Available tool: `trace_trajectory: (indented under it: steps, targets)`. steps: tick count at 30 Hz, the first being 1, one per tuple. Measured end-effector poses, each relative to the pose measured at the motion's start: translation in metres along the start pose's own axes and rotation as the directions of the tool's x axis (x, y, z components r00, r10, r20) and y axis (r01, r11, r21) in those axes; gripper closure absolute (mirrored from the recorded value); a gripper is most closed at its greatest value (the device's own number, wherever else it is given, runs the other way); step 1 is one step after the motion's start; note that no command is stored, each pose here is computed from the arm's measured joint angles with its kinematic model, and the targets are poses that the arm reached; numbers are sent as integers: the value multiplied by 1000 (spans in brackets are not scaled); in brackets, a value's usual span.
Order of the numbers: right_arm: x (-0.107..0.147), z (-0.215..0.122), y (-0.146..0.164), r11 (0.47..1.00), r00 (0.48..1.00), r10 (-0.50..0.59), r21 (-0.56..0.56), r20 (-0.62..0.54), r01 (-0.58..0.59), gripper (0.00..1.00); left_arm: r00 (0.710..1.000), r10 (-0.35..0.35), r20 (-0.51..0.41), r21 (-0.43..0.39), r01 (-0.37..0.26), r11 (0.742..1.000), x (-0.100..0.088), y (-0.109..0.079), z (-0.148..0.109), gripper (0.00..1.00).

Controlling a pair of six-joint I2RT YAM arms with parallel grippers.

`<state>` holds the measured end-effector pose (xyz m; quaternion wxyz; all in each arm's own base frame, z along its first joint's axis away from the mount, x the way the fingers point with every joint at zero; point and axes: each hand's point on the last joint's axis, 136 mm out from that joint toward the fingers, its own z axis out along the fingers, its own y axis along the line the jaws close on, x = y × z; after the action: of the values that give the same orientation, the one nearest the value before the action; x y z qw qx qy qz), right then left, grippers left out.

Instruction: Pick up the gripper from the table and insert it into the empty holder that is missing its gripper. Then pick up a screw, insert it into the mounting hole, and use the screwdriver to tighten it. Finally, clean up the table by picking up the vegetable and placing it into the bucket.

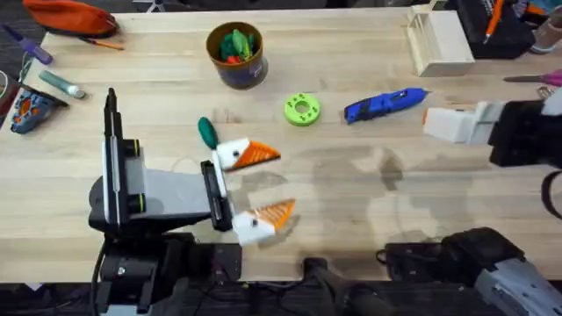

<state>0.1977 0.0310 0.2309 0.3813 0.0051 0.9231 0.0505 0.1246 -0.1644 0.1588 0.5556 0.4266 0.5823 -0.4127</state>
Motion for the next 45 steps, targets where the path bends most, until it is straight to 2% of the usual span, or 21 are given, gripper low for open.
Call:
trace_trajectory:
  steps: [1, 2, 8, 11, 15, 17, 18, 19, 21, 26, 29, 34, 36, 38, 43, 45]
  targets:
    - [2, 1, 0, 1000, 1000, 3, 1, -5, -3, 8, 1000, -3, 0, 0, 3, 1000, 0, 0, 0, 83]
    - [1, 1, 0, 1000, 1000, 8, 1, -4, -8, 8, 1000, -3, 0, 0, 3, 1000, 0, 0, 0, 51]
    - [-6, 1, 1, 1000, 999, 21, -6, 28, -21, 8, 1000, -5, 0, 0, 5, 1000, 0, 0, 0, 37]
    - [-14, 1, 3, 1000, 998, 23, -13, 60, -23, 8, 1000, -26, 1, -14, 26, 1000, -1, 2, 0, 32]
    - [-17, 0, 3, 1000, 997, 24, -15, 73, -23, 8, 998, -67, -2, -98, 66, 993, -3, 16, -1, 30]
    - [-17, 0, 3, 1000, 997, 24, -15, 73, -23, 8, 993, -115, -17, -159, 111, 981, -7, 22, -4, 27]
    - [-17, 0, 3, 1000, 997, 24, -14, 73, -23, 8, 987, -157, -32, -208, 147, 967, -11, 25, -8, 28]
    - [-17, 0, 3, 1000, 997, 24, -13, 73, -23, 9, 970, -228, -82, -341, 187, 921, -24, 27, -22, 28]
    - [-17, 0, 3, 1000, 997, 24, -13, 74, -23, 9, 963, -242, -120, -430, 169, 887, -41, 23, -35, 28]
    - [-17, 0, 3, 1000, 997, 24, -13, 74, -24, 8, 949, -258, -184, -587, 105, 803, -92, 19, -65, 26]
    - [-17, 0, 3, 1000, 997, 24, -13, 74, -23, 8, 923, -313, -223, -653, 97, 751, -110, 22, -79, 25]
    - [-17, 0, 3, 1000, 997, 25, -13, 74, -24, 8, 825, -480, -298, -745, 114, 658, -120, 38, -97, 26]
    - [-17, 0, 3, 1000, 997, 24, -13, 74, -23, 8, 793, -521, -314, -764, 114, 635, -124, 50, -99, 26]
    - [-17, 0, 3, 1000, 997, 24, -13, 74, -23, 8, 768, -551, -326, -774, 118, 622, -126, 62, -99, 25]
    - [-17, 0, 3, 1000, 997, 25, -13, 74, -24, 8, 708, -620, -339, -805, 123, 581, -114, 83, -100, 26]
    - [-17, 0, 3, 1000, 997, 24, -13, 74, -23, 8, 679, -656, -329, -837, 111, 535, -108, 89, -107, 9]
